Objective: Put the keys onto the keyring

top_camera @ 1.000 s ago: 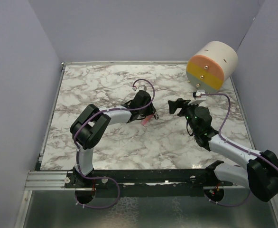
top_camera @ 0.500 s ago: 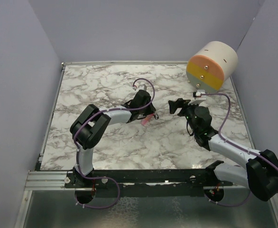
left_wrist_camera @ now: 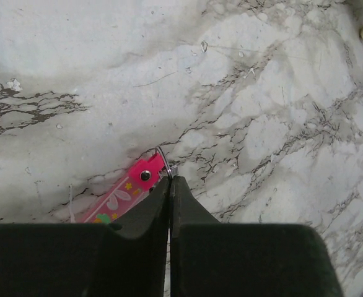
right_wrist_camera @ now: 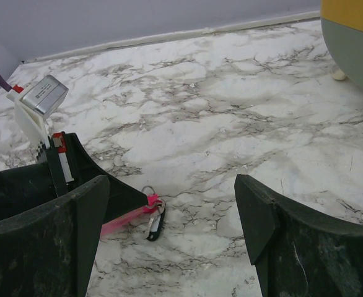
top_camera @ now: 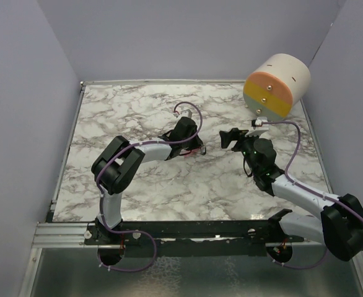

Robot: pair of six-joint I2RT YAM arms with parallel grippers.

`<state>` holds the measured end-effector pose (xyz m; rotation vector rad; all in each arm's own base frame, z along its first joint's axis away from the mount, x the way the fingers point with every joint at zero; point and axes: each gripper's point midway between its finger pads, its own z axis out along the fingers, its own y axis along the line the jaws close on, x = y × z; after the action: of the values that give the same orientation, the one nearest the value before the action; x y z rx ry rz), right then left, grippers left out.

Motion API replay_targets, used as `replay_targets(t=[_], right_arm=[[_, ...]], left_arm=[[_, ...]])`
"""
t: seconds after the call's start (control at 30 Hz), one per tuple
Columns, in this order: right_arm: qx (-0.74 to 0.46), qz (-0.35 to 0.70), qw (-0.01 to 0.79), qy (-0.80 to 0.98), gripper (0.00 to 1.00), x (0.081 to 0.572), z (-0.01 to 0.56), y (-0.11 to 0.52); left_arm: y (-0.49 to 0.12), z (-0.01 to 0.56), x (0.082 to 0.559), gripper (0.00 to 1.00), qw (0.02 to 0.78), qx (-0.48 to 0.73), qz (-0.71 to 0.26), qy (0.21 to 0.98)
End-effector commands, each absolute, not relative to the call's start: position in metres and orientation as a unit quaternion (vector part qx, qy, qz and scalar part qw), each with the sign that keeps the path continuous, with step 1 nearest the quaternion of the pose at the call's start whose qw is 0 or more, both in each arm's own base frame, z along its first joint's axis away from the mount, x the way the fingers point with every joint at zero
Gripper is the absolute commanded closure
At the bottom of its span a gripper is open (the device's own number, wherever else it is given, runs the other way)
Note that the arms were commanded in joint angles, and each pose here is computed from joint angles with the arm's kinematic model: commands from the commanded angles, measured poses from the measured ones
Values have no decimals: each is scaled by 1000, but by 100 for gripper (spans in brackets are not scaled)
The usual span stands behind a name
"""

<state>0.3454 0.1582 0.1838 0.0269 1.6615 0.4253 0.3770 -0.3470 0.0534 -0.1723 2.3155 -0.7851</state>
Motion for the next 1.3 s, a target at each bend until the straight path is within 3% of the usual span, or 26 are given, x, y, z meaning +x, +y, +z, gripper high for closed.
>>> replay_targets(t=[0.0, 0.4, 1.0, 1.27], right_arm=[[8, 194, 666, 720, 18, 348, 195, 160], [-14, 188, 646, 740, 19, 353, 184, 168], [-188, 278, 550, 765, 20, 351, 144, 240], [-230, 287, 561, 742, 17, 343, 144, 245]], left_arm=[[-353, 50, 374, 99, 336, -56, -311, 887], [-349, 58, 372, 100, 343, -47, -323, 881], [-301, 136, 342, 100, 328, 33, -468, 820], [-295, 152, 330, 100, 309, 35, -502, 807]])
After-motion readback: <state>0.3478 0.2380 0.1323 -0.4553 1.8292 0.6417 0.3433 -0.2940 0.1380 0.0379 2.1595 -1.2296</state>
